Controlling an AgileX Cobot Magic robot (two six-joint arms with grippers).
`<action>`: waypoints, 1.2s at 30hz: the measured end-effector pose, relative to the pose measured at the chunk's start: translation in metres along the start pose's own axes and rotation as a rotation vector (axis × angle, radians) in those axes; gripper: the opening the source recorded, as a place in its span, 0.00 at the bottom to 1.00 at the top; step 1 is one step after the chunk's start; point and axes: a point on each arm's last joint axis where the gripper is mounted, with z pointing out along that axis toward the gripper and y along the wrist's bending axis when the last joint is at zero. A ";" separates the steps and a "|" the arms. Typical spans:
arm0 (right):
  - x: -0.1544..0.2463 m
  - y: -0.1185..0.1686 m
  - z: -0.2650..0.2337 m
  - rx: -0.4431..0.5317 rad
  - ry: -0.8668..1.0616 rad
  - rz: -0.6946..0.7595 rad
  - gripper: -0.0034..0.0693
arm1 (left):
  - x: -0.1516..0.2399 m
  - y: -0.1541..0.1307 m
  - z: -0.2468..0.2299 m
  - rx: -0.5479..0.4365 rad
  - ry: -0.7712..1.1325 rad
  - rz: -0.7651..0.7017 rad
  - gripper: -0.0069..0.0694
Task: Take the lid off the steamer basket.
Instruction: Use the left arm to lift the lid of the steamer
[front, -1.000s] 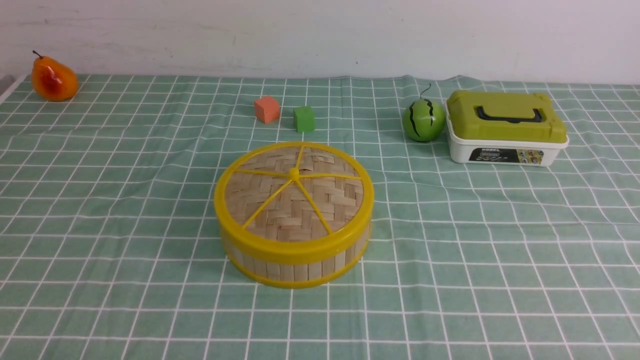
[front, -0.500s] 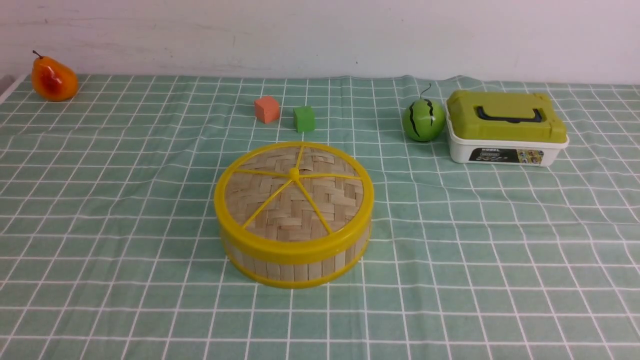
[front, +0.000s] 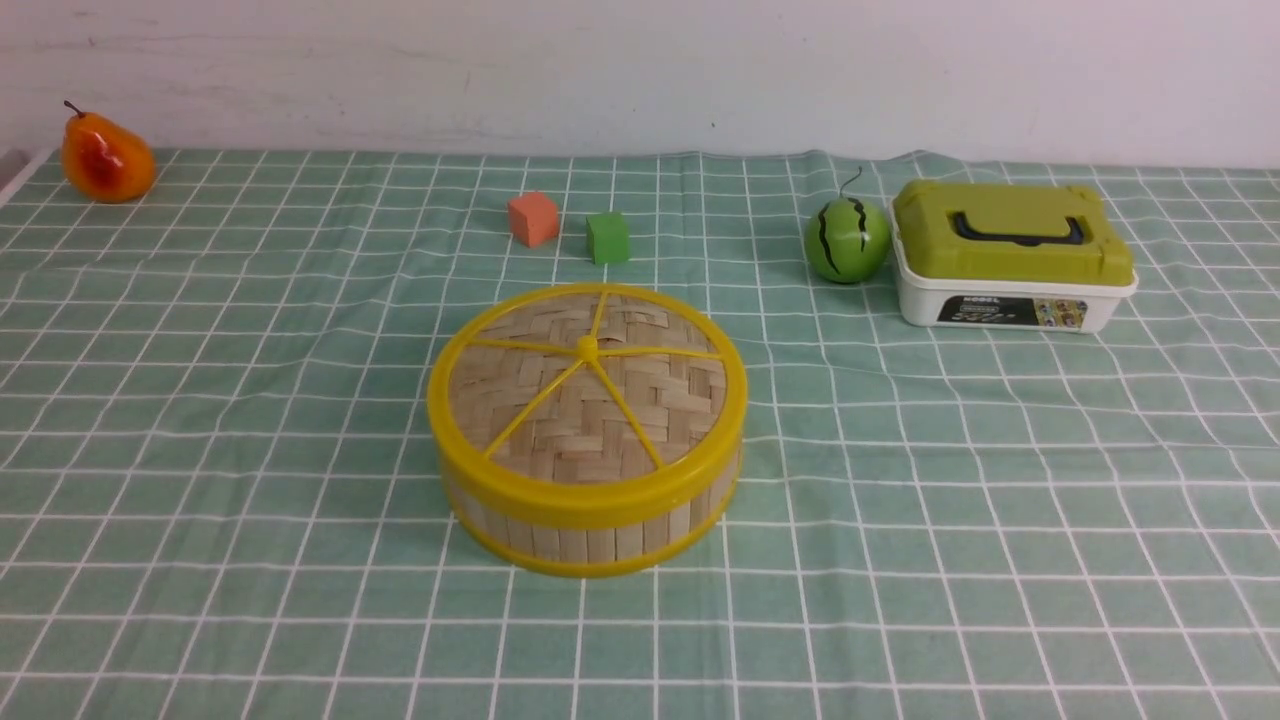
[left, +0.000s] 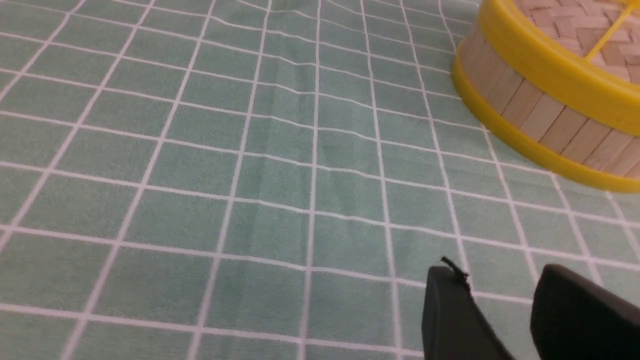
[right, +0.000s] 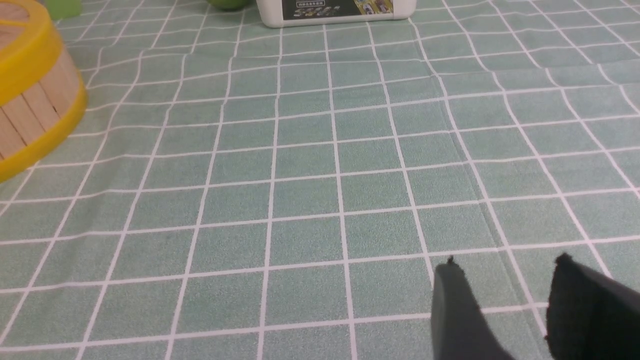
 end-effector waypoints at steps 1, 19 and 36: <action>0.000 0.000 0.000 0.000 0.000 0.000 0.38 | -0.001 -0.001 0.000 0.015 -0.007 -0.044 0.40; 0.000 0.000 0.000 0.000 0.000 0.000 0.38 | -0.034 -0.013 -0.007 0.317 -0.278 -0.959 0.40; 0.000 0.000 0.000 0.000 0.000 0.000 0.38 | -0.076 -0.003 -0.031 0.429 -0.752 -0.977 0.08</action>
